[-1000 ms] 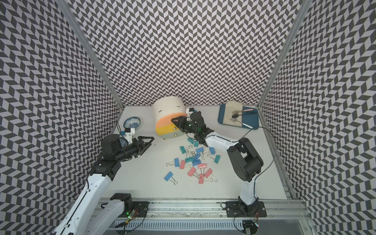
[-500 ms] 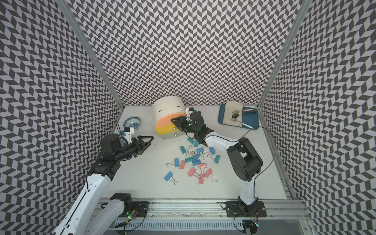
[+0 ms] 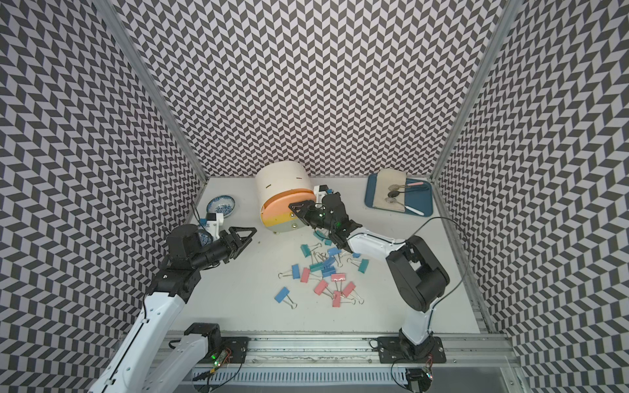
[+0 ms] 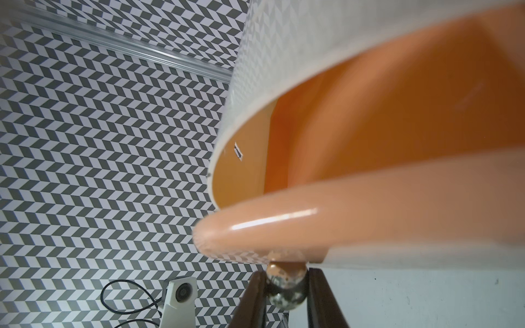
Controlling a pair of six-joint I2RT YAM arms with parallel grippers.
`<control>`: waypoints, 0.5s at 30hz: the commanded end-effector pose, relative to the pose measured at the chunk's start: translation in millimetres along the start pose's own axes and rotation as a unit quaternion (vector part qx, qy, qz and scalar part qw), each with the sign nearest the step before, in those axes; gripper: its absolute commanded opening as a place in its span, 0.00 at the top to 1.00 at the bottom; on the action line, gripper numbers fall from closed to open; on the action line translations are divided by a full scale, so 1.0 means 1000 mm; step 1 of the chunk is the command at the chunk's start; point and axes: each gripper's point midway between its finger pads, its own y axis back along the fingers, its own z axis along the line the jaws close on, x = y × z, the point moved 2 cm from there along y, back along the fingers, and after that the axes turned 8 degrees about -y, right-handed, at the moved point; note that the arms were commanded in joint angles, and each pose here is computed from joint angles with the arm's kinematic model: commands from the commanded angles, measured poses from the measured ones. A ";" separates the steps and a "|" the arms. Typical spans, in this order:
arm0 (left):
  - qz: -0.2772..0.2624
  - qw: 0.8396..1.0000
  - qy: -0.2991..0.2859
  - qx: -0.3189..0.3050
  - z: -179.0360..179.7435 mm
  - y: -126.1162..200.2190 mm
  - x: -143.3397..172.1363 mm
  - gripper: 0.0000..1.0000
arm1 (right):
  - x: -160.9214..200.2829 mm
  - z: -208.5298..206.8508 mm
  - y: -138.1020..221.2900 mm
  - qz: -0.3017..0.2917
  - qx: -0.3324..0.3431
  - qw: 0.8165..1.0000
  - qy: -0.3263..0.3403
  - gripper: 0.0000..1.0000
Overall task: Put the binder clips in the drawer according to color
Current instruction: Open the drawer in the storage box.
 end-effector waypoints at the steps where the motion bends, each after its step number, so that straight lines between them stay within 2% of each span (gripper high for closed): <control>1: -0.025 0.999 -0.015 0.019 -0.018 0.008 -0.012 0.40 | 0.006 0.028 0.014 -0.006 -0.040 0.999 0.009 0.80; 15: -0.038 0.999 -0.014 0.028 -0.024 0.013 -0.014 0.40 | 0.035 0.025 0.039 0.018 -0.035 0.999 0.006 0.80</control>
